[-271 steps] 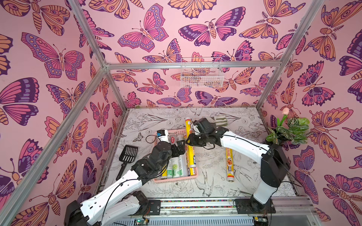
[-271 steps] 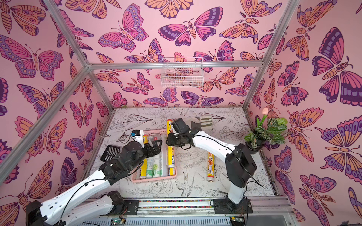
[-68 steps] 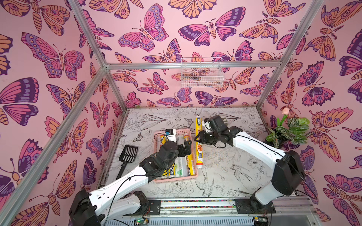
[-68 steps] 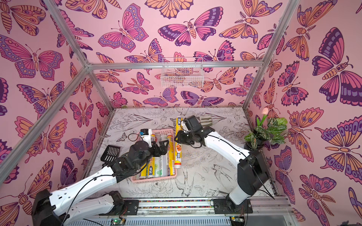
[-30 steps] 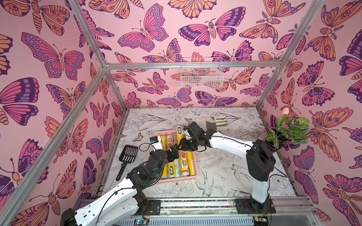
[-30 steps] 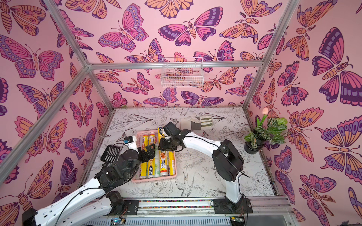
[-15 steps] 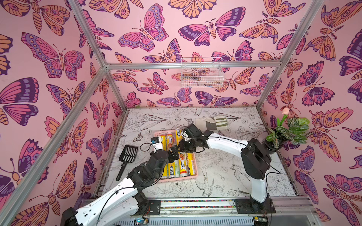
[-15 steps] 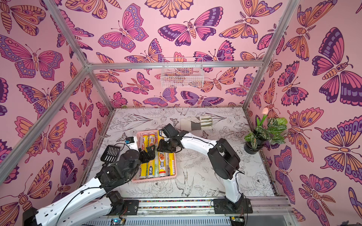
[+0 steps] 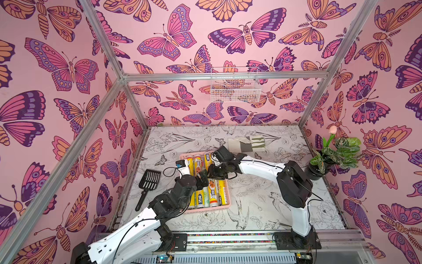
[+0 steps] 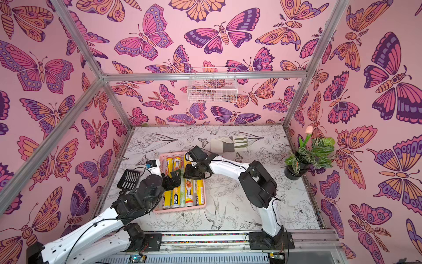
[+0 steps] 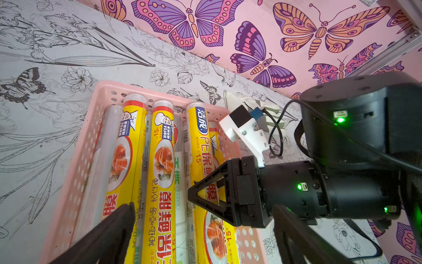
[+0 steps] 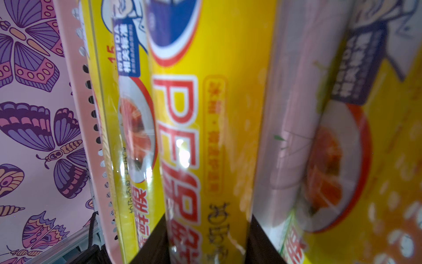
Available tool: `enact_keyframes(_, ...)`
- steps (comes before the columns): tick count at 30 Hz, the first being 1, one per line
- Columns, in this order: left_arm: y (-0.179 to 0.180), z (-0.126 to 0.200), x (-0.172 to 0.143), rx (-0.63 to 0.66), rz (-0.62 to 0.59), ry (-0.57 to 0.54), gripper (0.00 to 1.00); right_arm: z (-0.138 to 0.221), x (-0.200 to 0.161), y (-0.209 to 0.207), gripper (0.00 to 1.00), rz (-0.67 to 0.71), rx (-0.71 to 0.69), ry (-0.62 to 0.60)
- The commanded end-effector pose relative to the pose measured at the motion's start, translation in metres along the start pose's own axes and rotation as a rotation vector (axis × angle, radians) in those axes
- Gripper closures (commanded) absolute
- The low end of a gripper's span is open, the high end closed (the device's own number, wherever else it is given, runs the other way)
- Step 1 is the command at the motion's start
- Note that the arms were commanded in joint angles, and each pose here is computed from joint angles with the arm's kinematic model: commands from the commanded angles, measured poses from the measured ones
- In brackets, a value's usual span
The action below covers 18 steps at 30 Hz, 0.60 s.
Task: Put the plastic wrap into the basket
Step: Place the plastic wrap in the basket.
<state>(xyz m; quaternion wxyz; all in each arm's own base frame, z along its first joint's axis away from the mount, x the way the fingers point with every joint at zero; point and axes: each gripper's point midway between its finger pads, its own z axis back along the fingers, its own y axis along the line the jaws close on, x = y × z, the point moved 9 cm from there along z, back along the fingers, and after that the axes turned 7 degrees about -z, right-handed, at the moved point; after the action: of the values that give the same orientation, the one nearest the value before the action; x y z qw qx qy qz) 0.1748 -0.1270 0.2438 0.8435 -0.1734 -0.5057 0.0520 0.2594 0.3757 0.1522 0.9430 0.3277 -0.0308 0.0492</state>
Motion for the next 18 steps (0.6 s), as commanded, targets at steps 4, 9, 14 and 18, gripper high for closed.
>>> enact_keyframes(4,0.002,0.000,0.002,0.017,-0.016,0.002,0.00,-0.011,-0.003,-0.003,0.54,-0.025,-0.033,0.012)
enact_keyframes(9,0.001,0.000,0.001,0.017,-0.017,0.004,0.00,-0.010,-0.003,-0.003,0.52,-0.030,-0.033,0.010)
enact_keyframes(14,0.001,0.000,0.001,0.016,-0.017,0.007,0.00,-0.006,-0.003,-0.003,0.50,-0.031,-0.040,0.000)
enact_keyframes(18,0.001,0.000,0.002,0.015,-0.015,0.004,0.00,0.001,-0.003,-0.002,0.49,-0.031,-0.045,-0.035)
